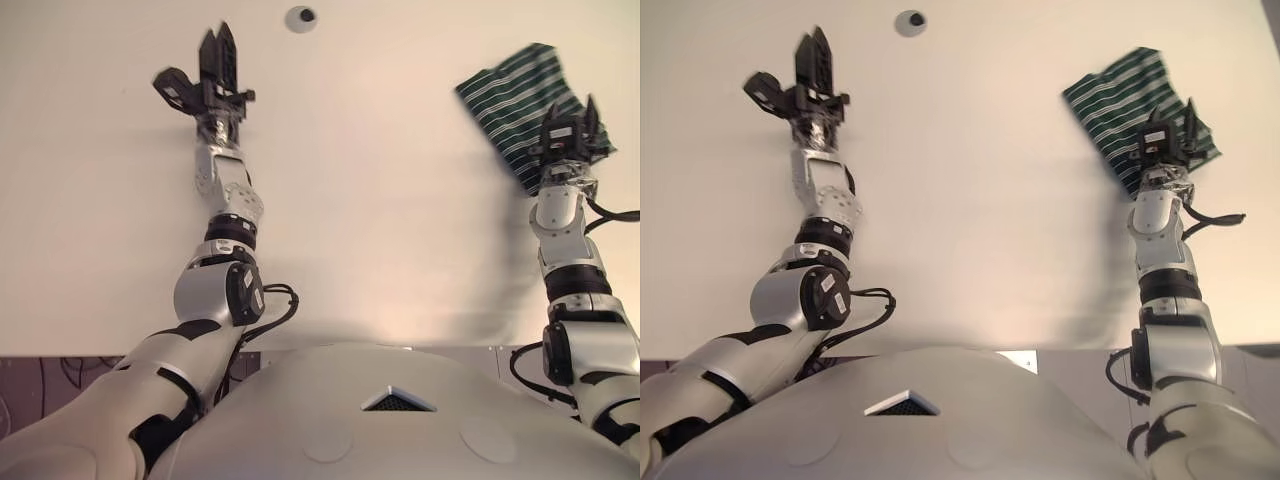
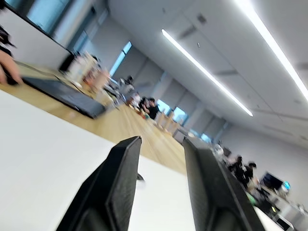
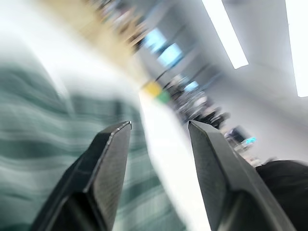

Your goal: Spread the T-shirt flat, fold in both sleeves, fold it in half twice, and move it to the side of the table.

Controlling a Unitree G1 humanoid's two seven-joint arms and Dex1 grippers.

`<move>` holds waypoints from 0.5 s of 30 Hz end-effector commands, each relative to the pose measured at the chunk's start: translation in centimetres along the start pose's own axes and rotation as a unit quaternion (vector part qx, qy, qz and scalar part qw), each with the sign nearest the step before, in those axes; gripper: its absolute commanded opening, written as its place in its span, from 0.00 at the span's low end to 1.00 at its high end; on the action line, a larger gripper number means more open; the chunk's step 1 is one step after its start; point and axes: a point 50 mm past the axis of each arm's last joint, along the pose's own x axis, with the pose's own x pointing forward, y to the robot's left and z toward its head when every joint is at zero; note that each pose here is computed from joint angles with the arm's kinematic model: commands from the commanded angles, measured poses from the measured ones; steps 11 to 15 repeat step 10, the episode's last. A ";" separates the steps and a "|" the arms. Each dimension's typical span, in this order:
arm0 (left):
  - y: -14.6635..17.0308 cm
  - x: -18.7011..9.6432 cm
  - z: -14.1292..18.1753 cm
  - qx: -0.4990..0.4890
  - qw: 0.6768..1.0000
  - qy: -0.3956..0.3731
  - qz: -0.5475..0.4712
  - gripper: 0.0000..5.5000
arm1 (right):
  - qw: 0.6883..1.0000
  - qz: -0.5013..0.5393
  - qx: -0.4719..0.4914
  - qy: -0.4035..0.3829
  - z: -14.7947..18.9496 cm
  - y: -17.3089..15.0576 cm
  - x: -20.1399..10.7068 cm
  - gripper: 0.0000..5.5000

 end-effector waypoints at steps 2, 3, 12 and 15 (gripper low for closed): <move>0.8 0.7 1.0 0.109 0.993 0.007 0.045 0.28 | 0.980 -0.050 0.051 -0.187 5.7 2.0 0.5 0.39; 0.8 0.6 1.1 0.129 0.991 0.007 0.041 0.28 | 0.976 -0.041 0.059 -0.207 6.1 3.0 0.1 0.39; 1.5 -2.0 1.5 0.258 0.966 -0.006 0.003 0.28 | 0.968 0.038 0.109 -0.224 6.0 8.5 -3.4 0.39; 1.5 -2.0 1.5 0.258 0.966 -0.006 0.003 0.28 | 0.968 0.038 0.109 -0.224 6.0 8.5 -3.4 0.39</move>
